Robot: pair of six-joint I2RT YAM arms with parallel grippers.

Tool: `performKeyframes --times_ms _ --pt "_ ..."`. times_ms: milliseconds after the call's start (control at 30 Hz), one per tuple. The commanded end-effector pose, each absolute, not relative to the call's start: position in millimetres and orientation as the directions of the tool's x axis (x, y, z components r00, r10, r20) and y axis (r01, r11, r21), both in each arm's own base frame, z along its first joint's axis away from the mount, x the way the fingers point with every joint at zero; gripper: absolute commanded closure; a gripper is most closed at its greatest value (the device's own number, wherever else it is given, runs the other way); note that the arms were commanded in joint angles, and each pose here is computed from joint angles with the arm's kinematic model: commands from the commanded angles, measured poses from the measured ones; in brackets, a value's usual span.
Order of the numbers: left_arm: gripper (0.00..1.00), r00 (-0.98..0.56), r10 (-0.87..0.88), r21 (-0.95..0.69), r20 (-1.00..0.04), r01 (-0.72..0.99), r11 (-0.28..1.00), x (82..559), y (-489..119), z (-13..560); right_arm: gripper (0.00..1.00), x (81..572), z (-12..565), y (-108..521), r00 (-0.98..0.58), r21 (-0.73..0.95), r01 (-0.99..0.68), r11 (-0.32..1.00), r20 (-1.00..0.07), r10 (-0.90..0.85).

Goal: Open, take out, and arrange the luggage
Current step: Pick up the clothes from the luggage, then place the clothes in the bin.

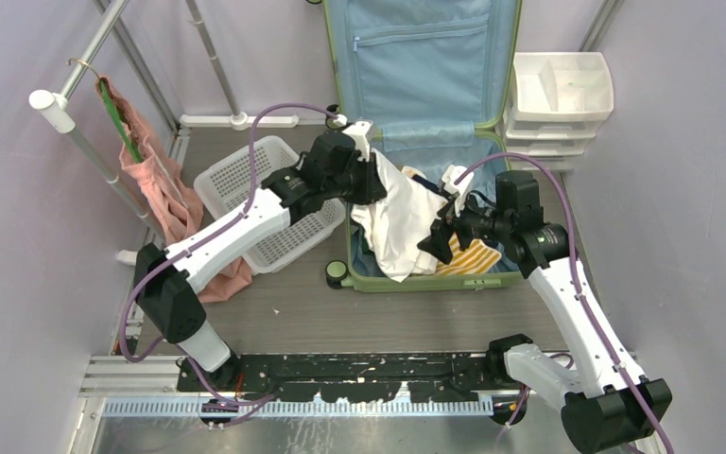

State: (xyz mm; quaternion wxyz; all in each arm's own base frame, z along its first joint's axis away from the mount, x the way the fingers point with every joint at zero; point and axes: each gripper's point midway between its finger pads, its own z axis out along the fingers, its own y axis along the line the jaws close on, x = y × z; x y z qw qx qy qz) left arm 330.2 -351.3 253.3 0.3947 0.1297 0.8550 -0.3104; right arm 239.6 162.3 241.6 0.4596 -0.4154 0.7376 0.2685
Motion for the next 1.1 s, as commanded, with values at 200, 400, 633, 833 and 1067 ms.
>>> performKeyframes --times_ms 200,400,633,833,1067 --pt "1.00 -0.479 0.311 -0.097 -0.821 0.653 0.751 341.7 -289.2 275.2 0.04 267.4 243.1 145.8 -0.203 -0.086 -0.783 0.617 -0.901 -0.383" --pt "1.00 -0.419 0.417 0.043 -0.807 0.662 0.748 353.5 -241.8 277.0 0.04 270.3 235.6 140.8 -0.202 -0.113 -0.774 0.624 -0.889 -0.411" --pt "1.00 -0.336 0.558 0.251 -0.759 0.640 0.726 365.6 -191.9 277.1 0.03 271.6 229.6 139.5 -0.201 -0.124 -0.776 0.618 -0.880 -0.430" --pt "1.00 -0.333 0.643 0.383 -0.690 0.586 0.714 382.3 -150.9 279.1 0.03 271.4 229.6 139.0 -0.200 -0.127 -0.776 0.618 -0.880 -0.432" --pt "1.00 -0.359 0.718 0.473 -0.596 0.566 0.675 396.1 -114.0 269.4 0.03 270.9 230.3 138.9 -0.193 -0.134 -0.778 0.614 -0.879 -0.436"
